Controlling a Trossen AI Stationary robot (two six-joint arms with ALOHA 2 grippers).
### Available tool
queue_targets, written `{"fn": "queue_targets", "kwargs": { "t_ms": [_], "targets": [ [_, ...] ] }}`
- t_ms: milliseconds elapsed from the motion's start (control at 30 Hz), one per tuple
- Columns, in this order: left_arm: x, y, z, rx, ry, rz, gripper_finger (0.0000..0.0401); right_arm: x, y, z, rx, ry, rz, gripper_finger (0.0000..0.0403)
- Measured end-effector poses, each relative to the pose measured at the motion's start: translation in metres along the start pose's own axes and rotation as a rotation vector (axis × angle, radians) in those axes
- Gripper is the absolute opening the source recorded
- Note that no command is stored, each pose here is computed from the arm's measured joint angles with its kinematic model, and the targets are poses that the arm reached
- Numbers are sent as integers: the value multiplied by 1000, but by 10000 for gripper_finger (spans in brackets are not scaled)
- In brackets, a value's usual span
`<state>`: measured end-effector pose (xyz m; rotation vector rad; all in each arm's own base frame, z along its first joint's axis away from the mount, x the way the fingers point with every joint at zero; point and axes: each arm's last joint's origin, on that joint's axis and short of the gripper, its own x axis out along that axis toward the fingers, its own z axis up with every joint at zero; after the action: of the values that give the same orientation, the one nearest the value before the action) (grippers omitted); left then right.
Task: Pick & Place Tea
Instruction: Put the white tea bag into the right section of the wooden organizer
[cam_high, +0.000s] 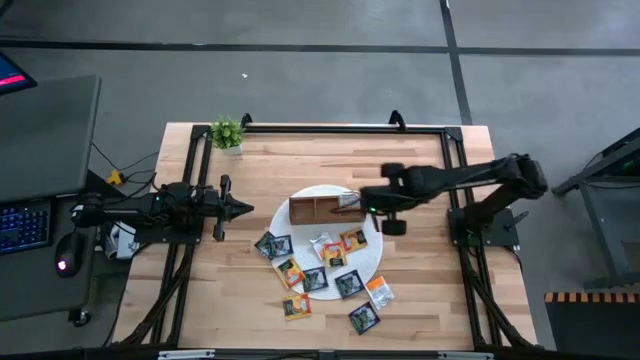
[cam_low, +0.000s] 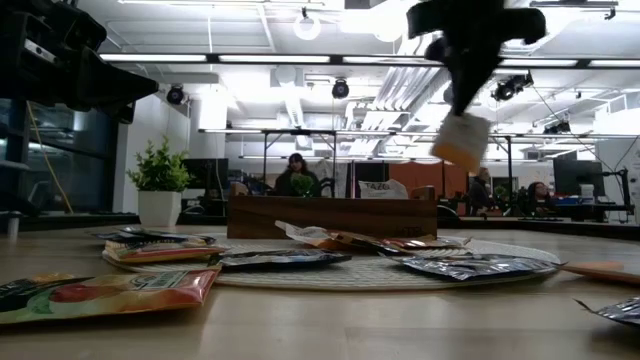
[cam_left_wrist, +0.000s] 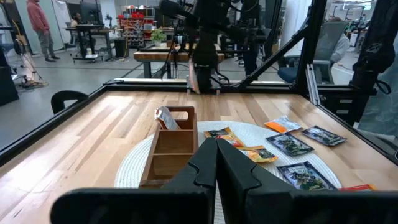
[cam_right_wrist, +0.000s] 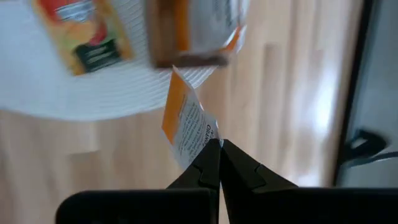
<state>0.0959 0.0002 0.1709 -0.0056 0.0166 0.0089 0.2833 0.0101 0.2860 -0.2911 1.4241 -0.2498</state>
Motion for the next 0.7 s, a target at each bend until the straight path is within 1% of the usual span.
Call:
{"fn": "queue_targets", "kwargs": {
  "t_ms": [133, 333, 467, 700],
  "targets": [
    [0, 0, 0, 0, 0, 0, 1, 4, -10, 25, -87, 3, -64, 0],
    [0, 0, 0, 0, 0, 1, 1, 13, -18, 52, -204, 15, -93, 0],
    [0, 0, 0, 0, 0, 0, 1, 19, -19, 64, -276, 20, -111, 0],
    [0, 0, 0, 0, 0, 0, 1, 28, -15, 73, -397, 11, -61, 0]
  ]
}}
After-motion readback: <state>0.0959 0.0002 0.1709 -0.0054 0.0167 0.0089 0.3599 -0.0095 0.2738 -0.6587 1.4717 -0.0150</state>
